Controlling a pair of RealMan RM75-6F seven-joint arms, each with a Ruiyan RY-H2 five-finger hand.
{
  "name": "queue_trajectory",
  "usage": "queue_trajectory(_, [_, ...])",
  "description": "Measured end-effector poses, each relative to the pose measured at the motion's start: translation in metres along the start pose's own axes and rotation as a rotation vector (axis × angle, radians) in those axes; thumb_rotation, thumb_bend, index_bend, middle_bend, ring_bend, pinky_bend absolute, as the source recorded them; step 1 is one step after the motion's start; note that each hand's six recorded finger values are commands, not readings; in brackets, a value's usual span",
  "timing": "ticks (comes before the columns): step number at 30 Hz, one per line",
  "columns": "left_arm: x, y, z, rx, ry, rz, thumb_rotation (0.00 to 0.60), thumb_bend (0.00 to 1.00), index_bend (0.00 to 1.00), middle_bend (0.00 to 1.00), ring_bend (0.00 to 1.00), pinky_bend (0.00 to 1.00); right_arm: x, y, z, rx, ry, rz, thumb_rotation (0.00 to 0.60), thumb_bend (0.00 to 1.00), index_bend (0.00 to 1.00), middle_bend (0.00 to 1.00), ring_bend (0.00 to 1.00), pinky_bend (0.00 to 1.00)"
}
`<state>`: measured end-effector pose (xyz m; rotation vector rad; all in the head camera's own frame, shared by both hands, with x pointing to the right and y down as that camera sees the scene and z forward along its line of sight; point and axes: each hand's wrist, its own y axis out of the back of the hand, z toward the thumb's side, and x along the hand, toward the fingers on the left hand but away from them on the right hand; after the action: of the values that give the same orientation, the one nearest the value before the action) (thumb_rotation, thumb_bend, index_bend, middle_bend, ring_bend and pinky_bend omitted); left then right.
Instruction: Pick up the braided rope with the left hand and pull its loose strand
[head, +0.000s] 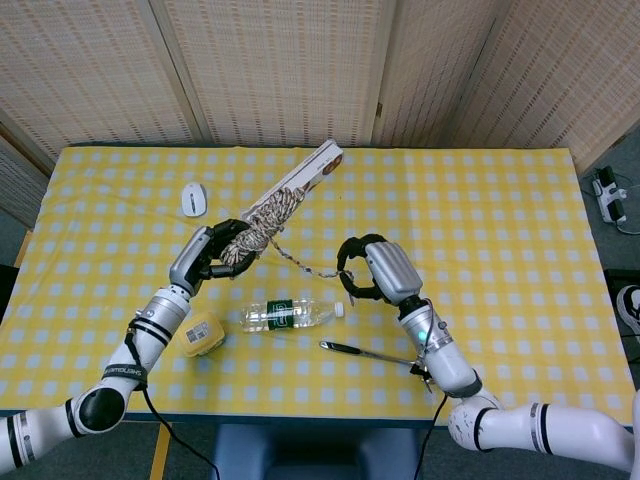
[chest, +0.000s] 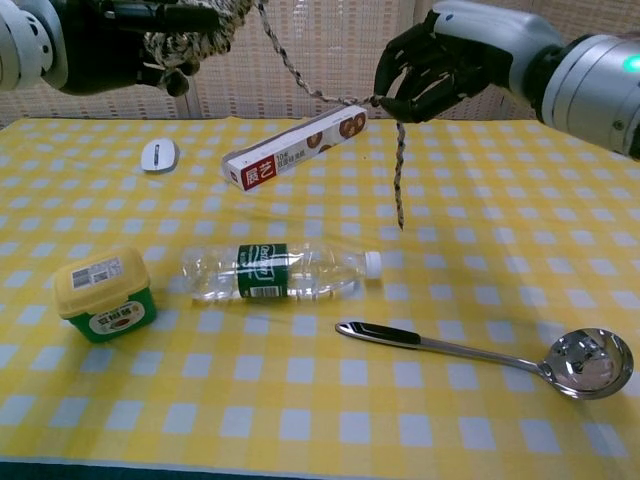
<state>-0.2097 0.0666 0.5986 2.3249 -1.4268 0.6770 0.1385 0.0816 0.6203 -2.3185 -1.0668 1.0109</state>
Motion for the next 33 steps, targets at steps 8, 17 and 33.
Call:
queue_trajectory(8, [-0.012,-0.024,0.015,0.003,-0.066,-0.131,0.6,0.73,0.72,0.7,0.68,0.73,-0.031,-0.008,0.011,-0.092,-0.038,0.054,0.6,0.48,0.74,0.44,0.41,0.25])
queue_trajectory(17, [-0.019,-0.041,0.013,0.108,-0.104,-0.243,0.6,0.73,0.72,0.7,0.68,0.73,-0.049,0.001,0.028,-0.184,-0.032,0.073,0.6,0.48,0.75,0.45,0.42,0.26])
queue_trajectory(33, [-0.011,-0.043,-0.011,0.541,-0.145,-0.264,0.6,0.73,0.73,0.7,0.69,0.73,-0.043,0.021,0.053,-0.174,0.013,0.086,0.6,0.48,0.75,0.47,0.44,0.38])
